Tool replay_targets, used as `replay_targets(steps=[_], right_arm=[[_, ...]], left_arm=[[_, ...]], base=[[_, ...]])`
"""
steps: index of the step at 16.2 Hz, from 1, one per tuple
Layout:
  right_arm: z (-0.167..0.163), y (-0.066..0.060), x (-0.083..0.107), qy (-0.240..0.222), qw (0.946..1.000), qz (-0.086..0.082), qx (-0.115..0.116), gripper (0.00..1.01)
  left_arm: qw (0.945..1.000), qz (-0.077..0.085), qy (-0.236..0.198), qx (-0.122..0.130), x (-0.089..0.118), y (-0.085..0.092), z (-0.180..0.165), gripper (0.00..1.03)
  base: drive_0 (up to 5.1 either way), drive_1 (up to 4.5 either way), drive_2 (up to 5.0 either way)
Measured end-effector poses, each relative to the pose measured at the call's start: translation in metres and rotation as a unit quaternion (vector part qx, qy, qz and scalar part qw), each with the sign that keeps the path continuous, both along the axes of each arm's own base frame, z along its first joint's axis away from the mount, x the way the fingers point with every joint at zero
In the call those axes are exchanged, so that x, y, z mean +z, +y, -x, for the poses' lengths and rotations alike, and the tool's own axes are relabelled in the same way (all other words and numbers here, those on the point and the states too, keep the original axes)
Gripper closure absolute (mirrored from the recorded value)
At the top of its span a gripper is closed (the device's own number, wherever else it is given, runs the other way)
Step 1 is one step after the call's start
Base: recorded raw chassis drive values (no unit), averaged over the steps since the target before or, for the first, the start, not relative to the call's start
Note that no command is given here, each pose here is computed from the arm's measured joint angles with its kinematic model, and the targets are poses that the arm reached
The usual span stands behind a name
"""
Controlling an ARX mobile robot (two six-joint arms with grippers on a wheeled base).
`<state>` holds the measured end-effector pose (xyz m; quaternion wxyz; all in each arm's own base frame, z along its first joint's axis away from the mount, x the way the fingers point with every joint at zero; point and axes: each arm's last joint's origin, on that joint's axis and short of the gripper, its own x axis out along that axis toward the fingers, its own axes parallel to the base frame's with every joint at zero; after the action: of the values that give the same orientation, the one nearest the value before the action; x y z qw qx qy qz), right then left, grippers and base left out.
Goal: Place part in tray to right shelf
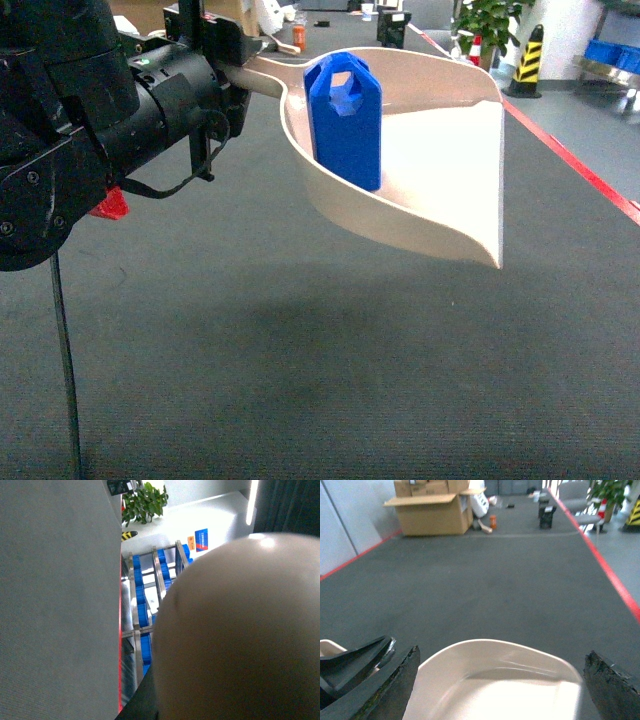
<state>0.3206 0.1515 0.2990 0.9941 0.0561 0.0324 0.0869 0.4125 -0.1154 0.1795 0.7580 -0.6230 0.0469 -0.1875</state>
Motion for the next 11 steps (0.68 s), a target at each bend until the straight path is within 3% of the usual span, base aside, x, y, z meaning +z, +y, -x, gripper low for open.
replay_targets(steps=[1,3,5,6,7,11], right_arm=[[0.024,-0.011,0.002,-0.026,0.9996,0.012,-0.008,0.03],[0.093,-0.03,-0.005,-0.061,0.9964,0.057,-0.019,0.03],[0.164,-0.051,-0.041,-0.034,0.9904,0.134,0.0,0.03],[0.176,-0.059,-0.041,-0.056,0.9887,0.139,-0.005,0.03],[0.176,-0.061,-0.037,-0.063,0.9878,0.142,-0.012,0.03],[0.176,-0.059,-0.037,-0.062,0.9869,0.149,-0.006,0.03]], left_arm=[[1.0,0.0,0.0,0.0,0.0,0.0,0.0,0.87],[1.0,0.0,0.0,0.001,0.0,0.0,0.0,0.87],[1.0,0.0,0.0,0.002,0.0,0.001,0.0,0.87],[1.0,0.0,0.0,0.001,0.0,0.001,0.0,0.87],[1.0,0.0,-0.002,-0.001,0.0,0.0,0.0,0.87],[1.0,0.001,-0.001,0.006,0.0,0.003,-0.001,0.88]], base=[[0.0,0.0,0.0],[0.0,0.0,0.0],[0.0,0.0,0.0],[0.0,0.0,0.0],[0.0,0.0,0.0],[0.0,0.0,0.0]])
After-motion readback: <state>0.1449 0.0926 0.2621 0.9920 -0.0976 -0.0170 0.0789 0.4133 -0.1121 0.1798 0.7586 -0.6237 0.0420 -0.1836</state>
